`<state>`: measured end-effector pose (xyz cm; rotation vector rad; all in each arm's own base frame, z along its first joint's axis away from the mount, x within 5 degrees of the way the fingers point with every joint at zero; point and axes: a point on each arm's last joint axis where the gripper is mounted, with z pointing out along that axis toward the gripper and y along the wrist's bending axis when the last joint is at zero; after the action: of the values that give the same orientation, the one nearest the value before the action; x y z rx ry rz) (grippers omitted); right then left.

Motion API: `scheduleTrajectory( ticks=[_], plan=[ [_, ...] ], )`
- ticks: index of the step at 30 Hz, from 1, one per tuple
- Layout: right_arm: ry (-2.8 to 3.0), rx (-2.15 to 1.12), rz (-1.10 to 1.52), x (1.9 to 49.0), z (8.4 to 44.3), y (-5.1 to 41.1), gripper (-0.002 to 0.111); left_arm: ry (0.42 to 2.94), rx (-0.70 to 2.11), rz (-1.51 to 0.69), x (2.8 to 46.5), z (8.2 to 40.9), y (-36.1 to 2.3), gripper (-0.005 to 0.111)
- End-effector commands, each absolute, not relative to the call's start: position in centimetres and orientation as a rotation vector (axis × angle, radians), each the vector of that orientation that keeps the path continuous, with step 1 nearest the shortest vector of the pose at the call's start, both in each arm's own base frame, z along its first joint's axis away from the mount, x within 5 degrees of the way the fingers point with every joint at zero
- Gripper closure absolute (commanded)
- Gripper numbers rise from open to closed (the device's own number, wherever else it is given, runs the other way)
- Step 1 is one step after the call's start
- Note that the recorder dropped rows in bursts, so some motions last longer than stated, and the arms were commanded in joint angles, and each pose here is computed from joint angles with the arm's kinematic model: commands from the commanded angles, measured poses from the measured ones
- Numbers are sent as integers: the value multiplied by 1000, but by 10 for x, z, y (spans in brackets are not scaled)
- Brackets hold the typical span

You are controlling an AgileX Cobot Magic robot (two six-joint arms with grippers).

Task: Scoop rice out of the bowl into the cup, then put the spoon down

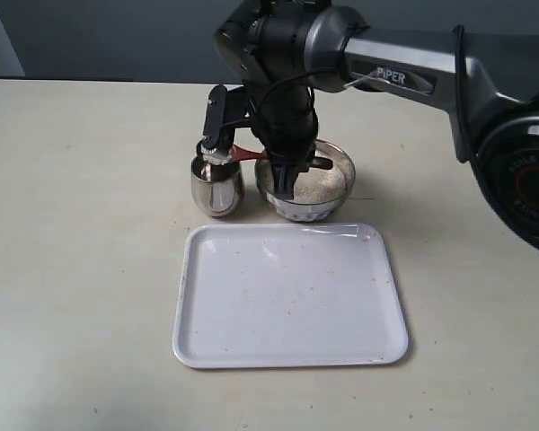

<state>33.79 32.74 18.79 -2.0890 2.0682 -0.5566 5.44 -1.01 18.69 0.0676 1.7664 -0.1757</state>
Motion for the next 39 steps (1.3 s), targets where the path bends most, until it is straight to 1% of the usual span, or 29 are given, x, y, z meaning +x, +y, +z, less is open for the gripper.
scheduleTrajectory(
  ticks=[1,14,22,33,39],
  plan=[
    [2017,-2060,-556,341,192,331,109,1741,70,-187,54,190,-10,106],
    [2019,-2015,-643,342,195,331,109,1731,69,-187,54,191,-10,106],
    [2020,-2011,-644,339,195,333,109,1729,68,-187,54,191,-10,106],
    [2023,-2068,-720,335,168,341,109,1729,68,-187,54,191,-10,106],
    [2009,-2062,-757,335,168,342,109,1729,68,-187,54,191,-10,106]
  ],
)
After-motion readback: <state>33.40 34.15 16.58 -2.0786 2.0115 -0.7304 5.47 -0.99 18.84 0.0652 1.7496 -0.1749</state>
